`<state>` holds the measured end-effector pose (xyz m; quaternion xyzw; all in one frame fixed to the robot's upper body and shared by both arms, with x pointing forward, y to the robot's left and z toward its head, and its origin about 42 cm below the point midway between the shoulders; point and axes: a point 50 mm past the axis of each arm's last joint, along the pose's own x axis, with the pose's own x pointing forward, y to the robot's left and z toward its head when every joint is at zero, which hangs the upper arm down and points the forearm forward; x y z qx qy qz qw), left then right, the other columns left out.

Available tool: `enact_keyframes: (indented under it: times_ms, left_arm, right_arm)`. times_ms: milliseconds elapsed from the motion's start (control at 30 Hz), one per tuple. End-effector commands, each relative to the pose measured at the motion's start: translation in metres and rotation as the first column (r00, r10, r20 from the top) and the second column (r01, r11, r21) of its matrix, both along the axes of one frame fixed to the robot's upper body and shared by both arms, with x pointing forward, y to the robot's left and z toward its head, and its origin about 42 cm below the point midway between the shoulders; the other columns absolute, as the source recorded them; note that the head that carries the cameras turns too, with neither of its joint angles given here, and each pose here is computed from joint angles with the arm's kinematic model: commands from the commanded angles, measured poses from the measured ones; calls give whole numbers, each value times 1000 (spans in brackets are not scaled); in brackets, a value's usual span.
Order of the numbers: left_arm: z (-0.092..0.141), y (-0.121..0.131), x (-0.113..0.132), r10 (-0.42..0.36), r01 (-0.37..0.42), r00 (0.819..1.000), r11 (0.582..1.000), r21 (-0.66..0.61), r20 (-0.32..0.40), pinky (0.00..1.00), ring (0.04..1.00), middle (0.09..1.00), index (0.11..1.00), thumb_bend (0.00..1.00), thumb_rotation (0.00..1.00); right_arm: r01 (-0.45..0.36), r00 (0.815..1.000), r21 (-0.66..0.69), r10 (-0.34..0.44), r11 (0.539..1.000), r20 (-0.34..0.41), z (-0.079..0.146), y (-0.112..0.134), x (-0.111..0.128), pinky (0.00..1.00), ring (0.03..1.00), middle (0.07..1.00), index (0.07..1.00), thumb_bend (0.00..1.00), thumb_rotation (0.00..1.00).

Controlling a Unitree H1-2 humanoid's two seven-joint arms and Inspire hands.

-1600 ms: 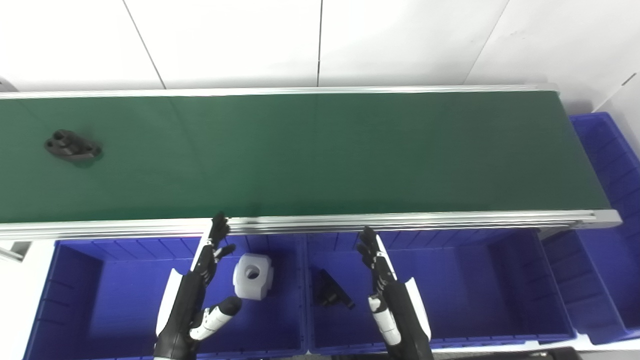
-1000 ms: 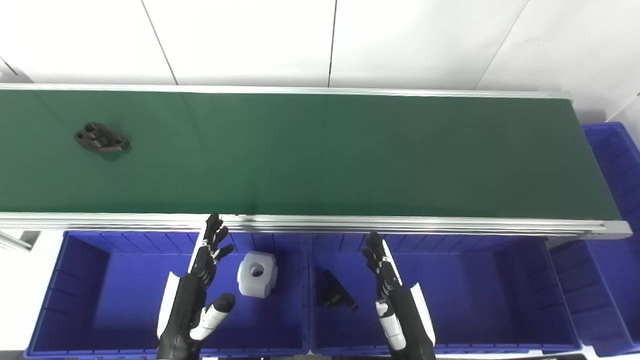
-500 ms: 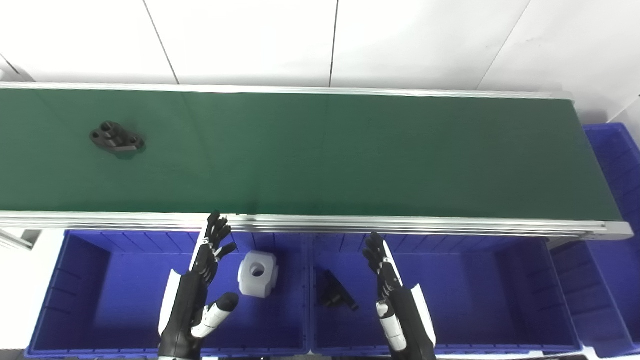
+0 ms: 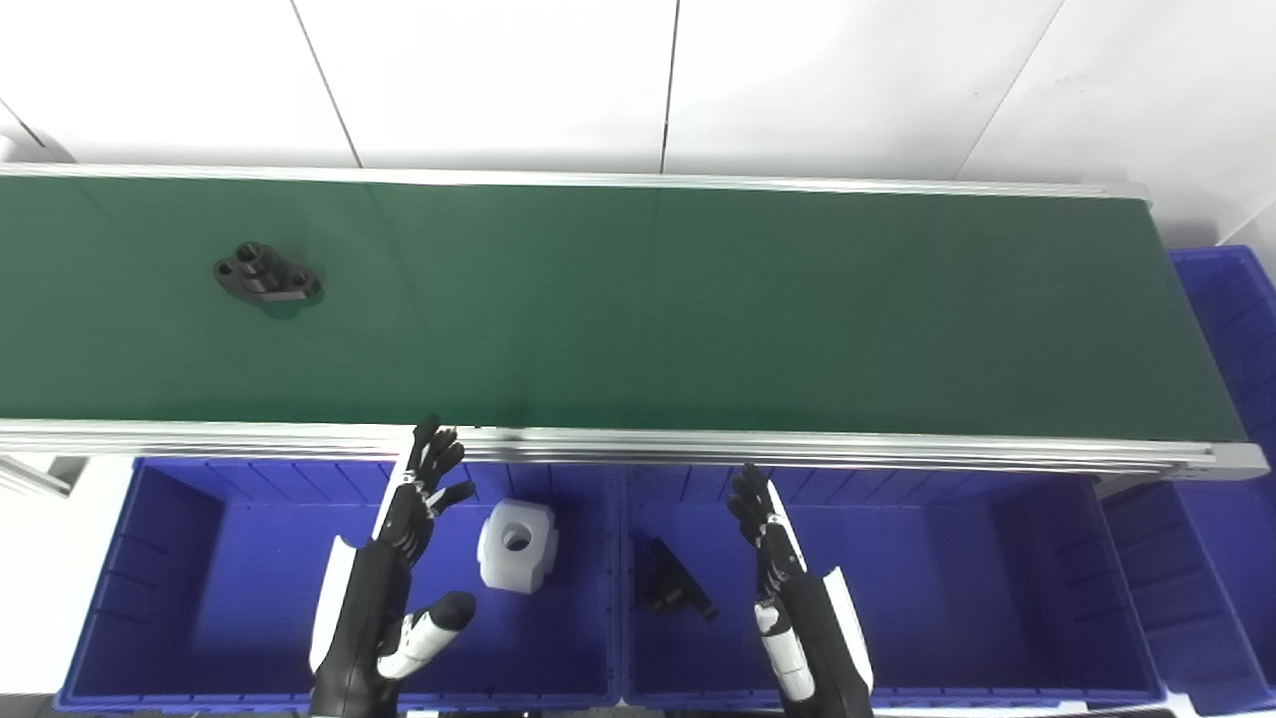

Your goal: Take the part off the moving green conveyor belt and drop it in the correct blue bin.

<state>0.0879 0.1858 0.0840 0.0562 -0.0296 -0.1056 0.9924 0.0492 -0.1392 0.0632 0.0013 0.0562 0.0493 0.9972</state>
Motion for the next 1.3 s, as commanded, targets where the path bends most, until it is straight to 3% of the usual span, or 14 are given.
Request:
enact_keyframes:
  times_ms: [0,467,667,933,1267]
  left_arm:
    - [5,1,-1,5,-4,998,1000,-17,55,793,910,940,965,923,850]
    - [2,-2,-2,-2,2,1000,1000,12,28,796,911,947,971,891,849]
    - [-9,-5,-4,-24,24,1000,999,25,-5,803,913,948,973,941,875]
    - [-29,-16,0,-24,24,1000,1000,-13,-15,765,898,926,935,914,824]
    - [-38,-28,7,-33,32,999,999,-32,-29,716,882,898,903,939,803]
  right_arm:
    - [5,997,21,-7,1000,71,10,1,-1,997,968,974,1000,866,1000]
    - [3,998,13,-4,1000,64,8,-2,-1,985,964,974,1000,870,1000]
    - [4,998,7,-4,1000,55,-3,-6,-3,988,957,979,1000,912,1000]
    - [8,999,-4,-8,1000,38,-18,-17,-2,981,949,970,1000,918,1000]
    - [-1,1000,9,1,1000,28,-25,-31,3,1000,977,998,1000,905,1000]
